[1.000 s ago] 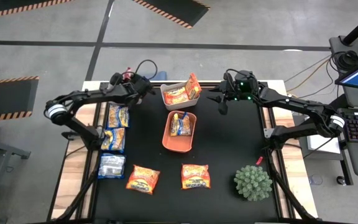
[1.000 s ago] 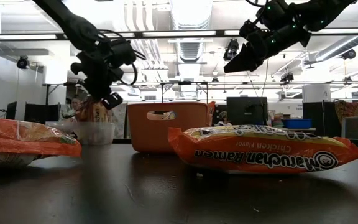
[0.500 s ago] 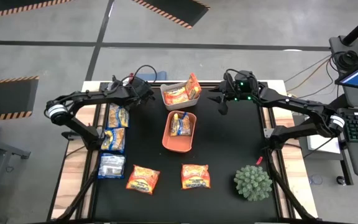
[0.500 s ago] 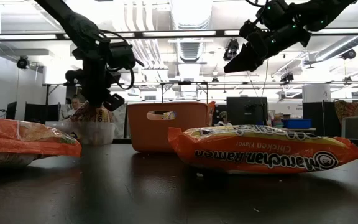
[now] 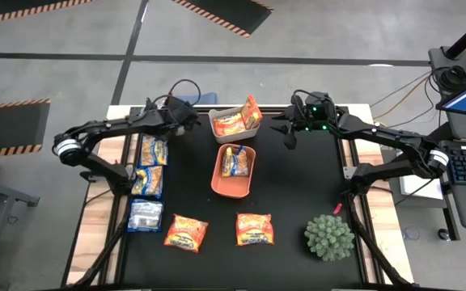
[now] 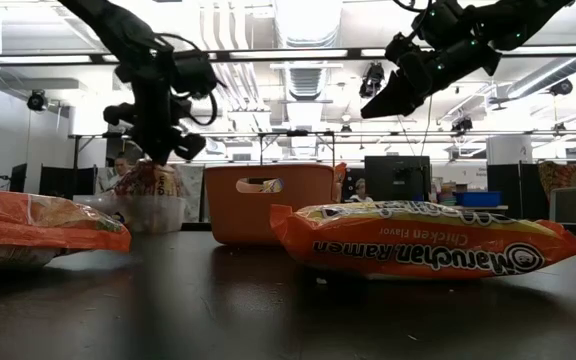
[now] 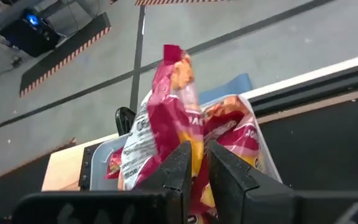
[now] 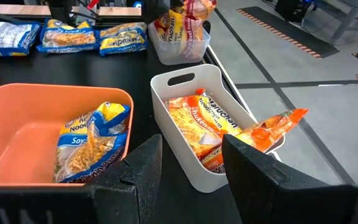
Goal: Sort Maruchan noodles
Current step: Put the red bag into the transparent bin
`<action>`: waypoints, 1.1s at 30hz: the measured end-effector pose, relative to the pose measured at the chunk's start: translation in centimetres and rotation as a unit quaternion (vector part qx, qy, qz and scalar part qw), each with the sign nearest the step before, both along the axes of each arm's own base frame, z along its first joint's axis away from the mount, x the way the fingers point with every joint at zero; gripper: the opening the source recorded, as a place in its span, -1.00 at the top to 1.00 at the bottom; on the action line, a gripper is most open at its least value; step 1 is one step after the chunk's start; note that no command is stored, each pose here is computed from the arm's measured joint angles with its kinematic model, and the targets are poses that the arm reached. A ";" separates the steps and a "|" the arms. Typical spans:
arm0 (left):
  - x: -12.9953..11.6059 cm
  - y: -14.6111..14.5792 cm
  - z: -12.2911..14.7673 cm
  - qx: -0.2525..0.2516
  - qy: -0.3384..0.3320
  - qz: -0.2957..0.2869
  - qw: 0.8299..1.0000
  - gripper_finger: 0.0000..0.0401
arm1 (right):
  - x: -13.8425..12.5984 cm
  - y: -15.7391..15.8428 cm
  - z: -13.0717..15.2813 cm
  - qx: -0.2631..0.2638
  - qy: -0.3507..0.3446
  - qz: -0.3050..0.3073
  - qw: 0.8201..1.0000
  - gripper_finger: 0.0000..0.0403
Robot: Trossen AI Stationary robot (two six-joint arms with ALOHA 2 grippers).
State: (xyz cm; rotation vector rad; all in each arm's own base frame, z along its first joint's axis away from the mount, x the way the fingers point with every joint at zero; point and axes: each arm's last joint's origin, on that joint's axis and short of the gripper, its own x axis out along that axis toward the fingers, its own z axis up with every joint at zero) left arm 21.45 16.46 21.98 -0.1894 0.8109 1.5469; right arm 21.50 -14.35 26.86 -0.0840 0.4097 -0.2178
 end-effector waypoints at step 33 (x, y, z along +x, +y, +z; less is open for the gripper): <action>-3.8 4.0 1.5 0.006 -0.080 0.028 0.996 0.82 | 0.0 0.0 -0.1 -0.006 0.005 0.003 1.000 0.22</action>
